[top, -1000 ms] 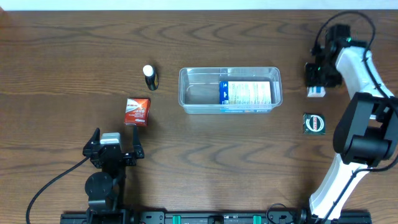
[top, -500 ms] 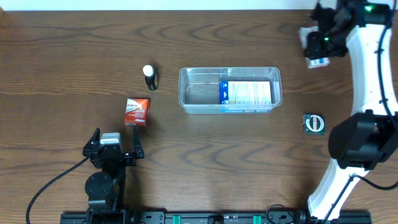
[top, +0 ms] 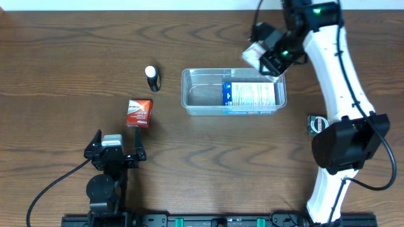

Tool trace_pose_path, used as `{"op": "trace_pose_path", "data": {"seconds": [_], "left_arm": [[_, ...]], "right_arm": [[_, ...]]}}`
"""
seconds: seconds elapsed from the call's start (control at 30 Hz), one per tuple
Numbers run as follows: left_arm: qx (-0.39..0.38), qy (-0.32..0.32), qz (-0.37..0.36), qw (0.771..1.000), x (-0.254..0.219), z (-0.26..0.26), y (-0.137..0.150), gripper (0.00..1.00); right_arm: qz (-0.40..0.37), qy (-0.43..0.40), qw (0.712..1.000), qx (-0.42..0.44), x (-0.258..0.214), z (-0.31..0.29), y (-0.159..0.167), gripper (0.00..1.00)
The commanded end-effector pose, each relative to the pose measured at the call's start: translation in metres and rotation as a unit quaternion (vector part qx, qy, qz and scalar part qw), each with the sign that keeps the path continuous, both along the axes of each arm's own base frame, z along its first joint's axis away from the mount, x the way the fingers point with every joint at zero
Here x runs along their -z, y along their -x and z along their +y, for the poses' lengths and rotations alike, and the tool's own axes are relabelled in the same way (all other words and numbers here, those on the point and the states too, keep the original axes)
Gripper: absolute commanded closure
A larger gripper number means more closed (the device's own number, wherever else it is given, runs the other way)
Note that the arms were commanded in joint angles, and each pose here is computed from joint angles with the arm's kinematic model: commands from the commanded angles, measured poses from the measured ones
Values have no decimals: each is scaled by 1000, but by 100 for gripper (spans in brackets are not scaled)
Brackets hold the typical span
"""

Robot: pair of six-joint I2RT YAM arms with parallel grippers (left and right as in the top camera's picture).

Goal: Pack container
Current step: 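Lift the Panadol box and carry it over the clear container, then lower the Panadol box into the container beside the blue box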

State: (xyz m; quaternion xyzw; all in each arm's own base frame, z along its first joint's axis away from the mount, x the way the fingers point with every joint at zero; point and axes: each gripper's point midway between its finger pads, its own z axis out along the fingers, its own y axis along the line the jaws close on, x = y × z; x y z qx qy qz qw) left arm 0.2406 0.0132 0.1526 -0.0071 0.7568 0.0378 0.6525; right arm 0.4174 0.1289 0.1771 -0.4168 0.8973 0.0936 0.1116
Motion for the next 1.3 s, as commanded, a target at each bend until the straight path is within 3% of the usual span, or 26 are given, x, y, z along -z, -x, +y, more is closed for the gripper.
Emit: {"op": "trace_pose_path", "data": {"seconds": [0.0, 0.27, 0.57, 0.97, 1.17, 1.27], "left_arm": [[5, -4, 19, 1000, 17, -2, 0, 2], [5, -4, 19, 1000, 17, -2, 0, 2], [5, -4, 19, 1000, 17, -2, 0, 2], [5, -4, 19, 1000, 17, -2, 0, 2], [5, -4, 19, 1000, 17, -2, 0, 2], [5, -4, 19, 1000, 17, -2, 0, 2]], "right_arm": [[-26, -1, 996, -88, -12, 19, 9, 59], [-24, 25, 975, -220, 10, 33, 26, 54], [-26, 65, 960, -272, 64, 21, 22, 52], [-40, 63, 962, -262, 101, 22, 16, 60], [-38, 55, 980, -185, 87, 24, 9, 61], [-36, 46, 990, -128, 81, 25, 5, 83]]}}
